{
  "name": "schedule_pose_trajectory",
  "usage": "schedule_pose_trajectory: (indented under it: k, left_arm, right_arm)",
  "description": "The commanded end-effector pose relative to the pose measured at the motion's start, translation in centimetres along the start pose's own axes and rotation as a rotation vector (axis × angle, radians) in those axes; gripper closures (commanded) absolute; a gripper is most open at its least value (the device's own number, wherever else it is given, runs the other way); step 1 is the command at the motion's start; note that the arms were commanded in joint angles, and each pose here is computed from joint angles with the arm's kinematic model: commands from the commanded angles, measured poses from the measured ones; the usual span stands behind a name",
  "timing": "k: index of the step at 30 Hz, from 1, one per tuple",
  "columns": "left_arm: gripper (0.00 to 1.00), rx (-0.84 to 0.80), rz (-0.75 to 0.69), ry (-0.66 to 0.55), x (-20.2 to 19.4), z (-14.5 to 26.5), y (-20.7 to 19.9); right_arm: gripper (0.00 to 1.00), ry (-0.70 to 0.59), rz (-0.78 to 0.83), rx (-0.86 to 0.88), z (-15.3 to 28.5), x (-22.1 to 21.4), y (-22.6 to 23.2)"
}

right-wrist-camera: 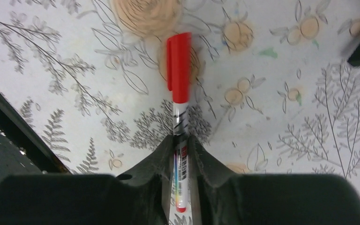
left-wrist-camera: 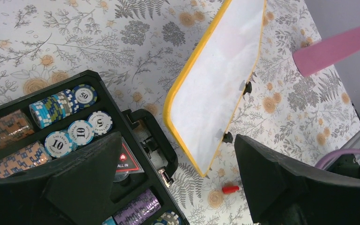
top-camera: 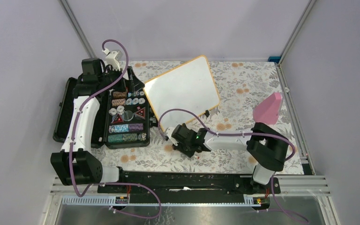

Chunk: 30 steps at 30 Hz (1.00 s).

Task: Write a sentence on the whiteboard
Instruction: Open the whiteboard marker at the center of the board.

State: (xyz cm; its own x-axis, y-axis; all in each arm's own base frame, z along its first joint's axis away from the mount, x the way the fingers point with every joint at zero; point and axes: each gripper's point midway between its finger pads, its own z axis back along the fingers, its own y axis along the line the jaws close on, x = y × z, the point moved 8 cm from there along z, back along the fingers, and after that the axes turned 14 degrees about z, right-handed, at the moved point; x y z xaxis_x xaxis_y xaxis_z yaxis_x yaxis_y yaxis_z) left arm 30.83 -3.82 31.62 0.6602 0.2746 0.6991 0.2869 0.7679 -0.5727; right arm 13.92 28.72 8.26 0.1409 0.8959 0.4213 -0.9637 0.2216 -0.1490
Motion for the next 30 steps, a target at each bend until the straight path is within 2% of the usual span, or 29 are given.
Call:
schedule_pose_trajectory:
  k: [1,4,5,11,17,20,25,30]
  left_arm:
    - [0.01,-0.088,-0.066,-0.013,0.3,1.0,-1.4]
    - [0.01,-0.132,-0.102,0.023,-0.2,1.2,-1.8]
    - [0.01,-0.143,-0.116,0.035,-0.3,1.2,-2.0]
    - [0.01,-0.2,-0.254,0.202,-2.7,1.4,-3.8]
    - [0.02,-0.3,-0.44,0.383,-6.5,2.4,-5.7]
    - [0.01,-0.325,-0.56,0.424,-8.5,2.7,-6.8]
    - [0.02,-0.458,-0.812,0.492,-12.0,3.4,-9.5]
    - [0.04,-0.567,-0.926,0.533,-13.7,3.5,-11.9]
  right_arm:
    - [0.82,0.043,-0.018,0.033,1.6,-2.1,-0.4]
    - [0.98,-0.004,-0.047,0.035,2.7,-1.8,-1.3]
    - [1.0,-0.029,-0.061,0.053,3.2,-1.6,-1.7]
    - [1.0,-0.177,-0.097,0.123,7.5,0.3,-3.4]
    - [1.0,-0.286,-0.137,0.311,12.1,2.5,-3.9]
    - [1.0,-0.347,-0.177,0.416,14.2,3.2,-4.0]
    - [1.0,-0.429,-0.229,0.61,16.4,3.8,-4.2]
    - [1.0,-0.47,-0.283,0.792,16.9,3.5,-3.9]
